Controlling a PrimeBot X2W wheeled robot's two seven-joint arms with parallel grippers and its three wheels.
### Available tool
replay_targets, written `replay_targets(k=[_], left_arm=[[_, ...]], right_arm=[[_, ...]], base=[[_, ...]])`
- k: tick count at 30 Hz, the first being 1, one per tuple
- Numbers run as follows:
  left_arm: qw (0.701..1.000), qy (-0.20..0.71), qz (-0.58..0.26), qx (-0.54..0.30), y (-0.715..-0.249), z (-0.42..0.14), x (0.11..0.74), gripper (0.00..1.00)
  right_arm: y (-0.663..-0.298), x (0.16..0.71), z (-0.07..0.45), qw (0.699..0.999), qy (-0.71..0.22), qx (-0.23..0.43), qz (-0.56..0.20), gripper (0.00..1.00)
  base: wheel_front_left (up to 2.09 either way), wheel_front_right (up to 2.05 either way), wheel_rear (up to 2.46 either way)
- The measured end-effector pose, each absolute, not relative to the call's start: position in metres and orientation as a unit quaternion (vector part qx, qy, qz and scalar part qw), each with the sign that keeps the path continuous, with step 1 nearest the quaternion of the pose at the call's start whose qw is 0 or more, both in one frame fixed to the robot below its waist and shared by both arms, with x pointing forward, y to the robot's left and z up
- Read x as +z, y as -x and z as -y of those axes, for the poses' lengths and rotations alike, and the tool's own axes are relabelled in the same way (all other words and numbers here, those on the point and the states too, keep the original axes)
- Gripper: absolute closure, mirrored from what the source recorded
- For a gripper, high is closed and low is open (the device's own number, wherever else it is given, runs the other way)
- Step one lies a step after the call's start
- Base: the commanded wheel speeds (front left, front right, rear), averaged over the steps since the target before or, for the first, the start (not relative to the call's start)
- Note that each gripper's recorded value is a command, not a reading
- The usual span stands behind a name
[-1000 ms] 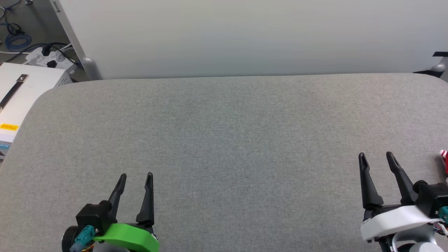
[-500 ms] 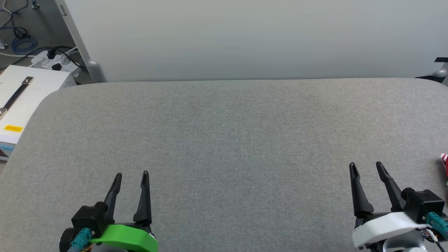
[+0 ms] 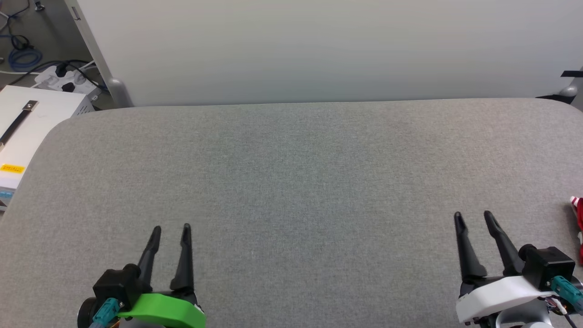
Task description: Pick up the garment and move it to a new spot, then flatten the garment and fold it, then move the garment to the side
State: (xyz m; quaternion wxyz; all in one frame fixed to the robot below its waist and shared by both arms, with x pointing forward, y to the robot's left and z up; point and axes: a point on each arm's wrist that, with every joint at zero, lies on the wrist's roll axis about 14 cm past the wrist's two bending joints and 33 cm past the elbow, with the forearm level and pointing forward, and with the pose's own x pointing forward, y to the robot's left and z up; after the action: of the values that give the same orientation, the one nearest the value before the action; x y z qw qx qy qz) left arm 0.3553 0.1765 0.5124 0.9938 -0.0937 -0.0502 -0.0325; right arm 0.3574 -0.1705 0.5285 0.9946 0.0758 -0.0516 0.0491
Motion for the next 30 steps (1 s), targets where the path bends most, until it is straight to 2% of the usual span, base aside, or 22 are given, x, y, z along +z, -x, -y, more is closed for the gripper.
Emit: replay_targets(k=[30], left_arm=[[0.997, 0.071, 0.031, -0.030, -0.3569, -0.1761, 0.5107, 1.00]], right_arm=[[-0.3582, 0.5237, 0.1684, 0.996, -0.056, 0.054, 0.033, 1.00]], base=[[0.00, 0.00, 0.00]])
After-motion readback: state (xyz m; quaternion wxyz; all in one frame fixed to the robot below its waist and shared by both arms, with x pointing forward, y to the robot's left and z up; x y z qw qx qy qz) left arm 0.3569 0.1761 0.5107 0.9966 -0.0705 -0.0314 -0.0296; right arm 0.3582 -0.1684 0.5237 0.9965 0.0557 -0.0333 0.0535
